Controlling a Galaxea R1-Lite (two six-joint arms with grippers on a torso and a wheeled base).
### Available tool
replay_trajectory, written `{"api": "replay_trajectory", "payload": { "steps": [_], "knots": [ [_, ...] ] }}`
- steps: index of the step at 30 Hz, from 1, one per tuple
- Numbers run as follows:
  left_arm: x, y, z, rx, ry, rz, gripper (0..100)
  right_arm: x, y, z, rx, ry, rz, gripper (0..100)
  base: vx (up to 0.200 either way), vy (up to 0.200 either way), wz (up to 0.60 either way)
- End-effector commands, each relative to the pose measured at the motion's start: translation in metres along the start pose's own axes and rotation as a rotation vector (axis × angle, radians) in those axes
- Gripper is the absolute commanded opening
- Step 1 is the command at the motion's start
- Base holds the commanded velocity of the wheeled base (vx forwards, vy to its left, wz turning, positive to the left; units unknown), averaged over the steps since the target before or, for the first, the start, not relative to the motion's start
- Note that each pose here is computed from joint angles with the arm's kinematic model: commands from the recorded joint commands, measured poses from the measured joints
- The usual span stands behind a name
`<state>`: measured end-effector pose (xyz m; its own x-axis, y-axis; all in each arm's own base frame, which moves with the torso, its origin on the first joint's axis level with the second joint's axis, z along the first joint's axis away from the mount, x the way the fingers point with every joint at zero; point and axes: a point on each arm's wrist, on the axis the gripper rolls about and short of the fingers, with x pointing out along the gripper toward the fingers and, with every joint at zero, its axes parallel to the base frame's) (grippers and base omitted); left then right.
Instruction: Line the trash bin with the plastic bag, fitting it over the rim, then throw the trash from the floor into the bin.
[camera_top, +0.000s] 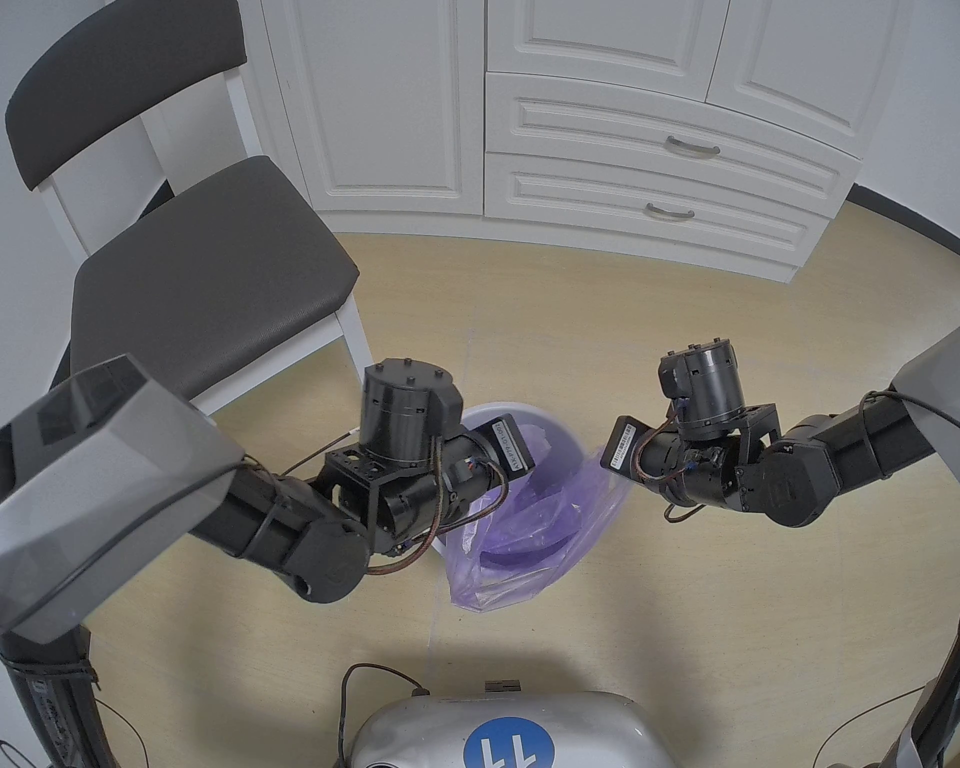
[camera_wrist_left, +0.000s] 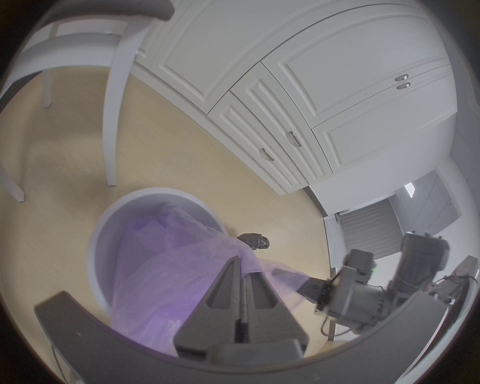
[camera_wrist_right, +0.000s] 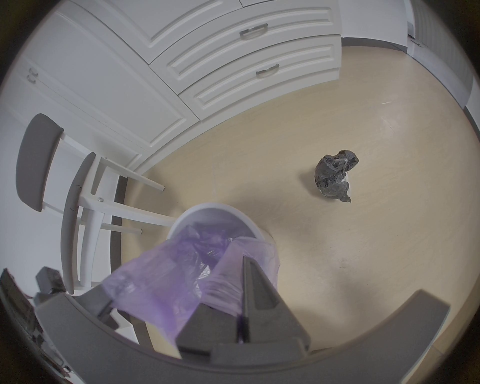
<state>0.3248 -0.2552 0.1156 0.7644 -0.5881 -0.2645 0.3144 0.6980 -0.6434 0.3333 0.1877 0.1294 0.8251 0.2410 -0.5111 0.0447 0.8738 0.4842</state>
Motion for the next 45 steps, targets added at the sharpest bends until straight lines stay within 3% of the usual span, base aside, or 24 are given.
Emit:
{"api": "replay_trajectory", "payload": {
  "steps": [1,5,12,19,24,30,34,35,38,39,40,45],
  "knots": [
    [0.034,0.019,-0.012,-0.006,0.023,0.026,0,-0.014,0.008,0.003,-0.005,-0.012,0.033,0,0.000,0.000,0.00],
    [0.048,0.033,-0.005,-0.015,-0.003,0.046,0,-0.012,0.008,0.001,-0.007,-0.007,0.032,0,0.000,0.000,0.00],
    [0.031,0.085,0.036,-0.065,-0.082,0.152,0,0.001,0.009,-0.006,0.002,-0.005,0.039,0,0.000,0.000,0.00],
    [-0.010,0.089,0.058,-0.082,-0.092,0.152,0,0.015,0.003,-0.010,0.009,-0.025,0.031,0,0.000,0.000,0.00],
    [-0.038,0.083,0.061,-0.025,-0.084,0.169,0,0.006,-0.007,-0.007,-0.033,-0.023,0.001,0,0.000,0.000,0.00],
    [-0.075,0.101,0.037,0.299,0.047,0.257,0,-0.021,-0.031,-0.011,-0.255,-0.016,-0.074,0,0.000,0.000,0.00],
    [-0.082,0.118,0.027,0.449,0.108,0.302,0,-0.036,-0.041,-0.016,-0.354,-0.018,-0.101,0,0.000,0.000,0.00],
    [-0.082,0.118,0.027,0.449,0.108,0.302,0,-0.036,-0.041,-0.016,-0.354,-0.018,-0.101,0,0.000,0.000,0.00],
    [-0.085,0.132,0.024,0.509,0.132,0.331,0,-0.043,-0.058,-0.027,-0.480,-0.016,-0.117,0,0.000,0.000,0.00],
    [-0.086,0.132,0.024,0.512,0.130,0.331,0,-0.043,-0.059,-0.028,-0.486,-0.014,-0.120,0,0.000,0.000,0.00],
    [-0.085,0.136,0.024,0.530,0.123,0.331,0,-0.043,-0.071,-0.034,-0.553,-0.012,-0.135,0,0.000,0.000,0.00],
    [-0.080,0.142,0.018,0.545,0.090,0.327,0,-0.031,-0.097,-0.050,-0.709,-0.032,-0.166,0,0.000,0.000,0.00]
  ]
}}
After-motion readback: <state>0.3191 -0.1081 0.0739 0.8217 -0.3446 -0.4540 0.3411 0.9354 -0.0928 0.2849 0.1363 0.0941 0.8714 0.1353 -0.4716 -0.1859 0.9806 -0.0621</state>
